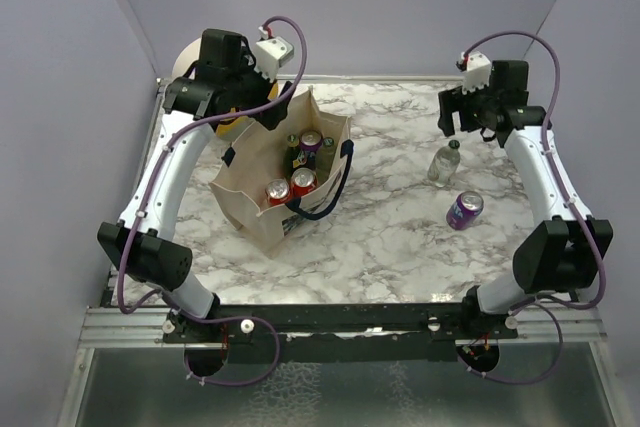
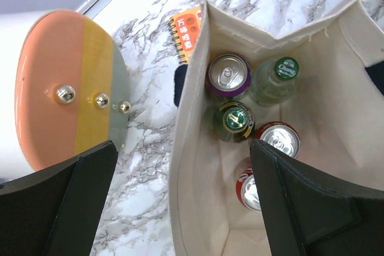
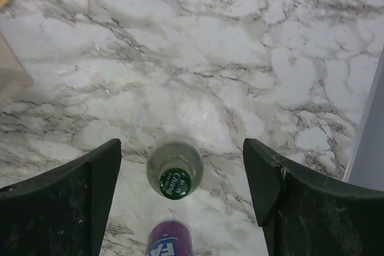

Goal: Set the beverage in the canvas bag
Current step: Pick up the drink from the center of the board.

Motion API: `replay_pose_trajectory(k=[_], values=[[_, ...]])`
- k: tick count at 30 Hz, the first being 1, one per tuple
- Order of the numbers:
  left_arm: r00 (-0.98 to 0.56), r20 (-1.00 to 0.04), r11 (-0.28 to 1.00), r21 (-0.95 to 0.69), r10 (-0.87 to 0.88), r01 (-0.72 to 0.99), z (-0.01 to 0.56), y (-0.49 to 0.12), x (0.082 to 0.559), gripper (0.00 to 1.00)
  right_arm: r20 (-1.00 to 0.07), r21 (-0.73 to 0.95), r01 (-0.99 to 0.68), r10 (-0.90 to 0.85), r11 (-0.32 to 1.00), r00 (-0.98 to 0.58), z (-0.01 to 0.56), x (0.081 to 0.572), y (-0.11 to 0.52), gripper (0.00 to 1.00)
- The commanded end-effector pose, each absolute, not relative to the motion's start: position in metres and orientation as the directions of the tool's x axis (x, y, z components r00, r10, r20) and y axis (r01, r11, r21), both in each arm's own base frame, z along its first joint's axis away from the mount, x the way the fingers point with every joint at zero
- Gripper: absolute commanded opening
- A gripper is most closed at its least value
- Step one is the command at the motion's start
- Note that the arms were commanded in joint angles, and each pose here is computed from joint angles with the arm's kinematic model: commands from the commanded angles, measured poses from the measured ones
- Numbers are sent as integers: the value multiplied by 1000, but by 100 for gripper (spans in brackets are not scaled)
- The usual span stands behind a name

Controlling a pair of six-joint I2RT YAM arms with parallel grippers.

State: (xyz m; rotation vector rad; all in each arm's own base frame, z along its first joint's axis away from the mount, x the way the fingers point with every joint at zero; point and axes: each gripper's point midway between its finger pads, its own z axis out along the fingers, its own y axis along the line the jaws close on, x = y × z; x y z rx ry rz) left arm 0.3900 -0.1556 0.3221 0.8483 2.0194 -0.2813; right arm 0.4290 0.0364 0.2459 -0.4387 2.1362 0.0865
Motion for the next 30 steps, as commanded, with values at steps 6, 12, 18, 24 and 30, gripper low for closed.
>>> replay_pose_trajectory(k=[6, 12, 18, 24, 30], values=[[-450, -819, 832, 60, 356, 551, 329, -134, 403, 95, -633, -84, -381, -344, 921, -693, 164, 405, 9, 72], [-451, -820, 837, 61, 353, 544, 328, -134, 405, 95, -614, -45, -397, -339, 917, -713, 147, 398, 14, 57], [-442, -827, 837, 62, 348, 544, 330, -135, 409, 95, -617, -32, -405, -337, 914, -711, 145, 402, 17, 47], [-448, -822, 837, 63, 353, 544, 326, -135, 412, 95, -632, -27, -418, -339, 908, -697, 155, 404, 20, 49], [-452, -816, 835, 64, 359, 547, 321, -136, 413, 95, -639, -35, -416, -340, 909, -690, 160, 397, 19, 50]])
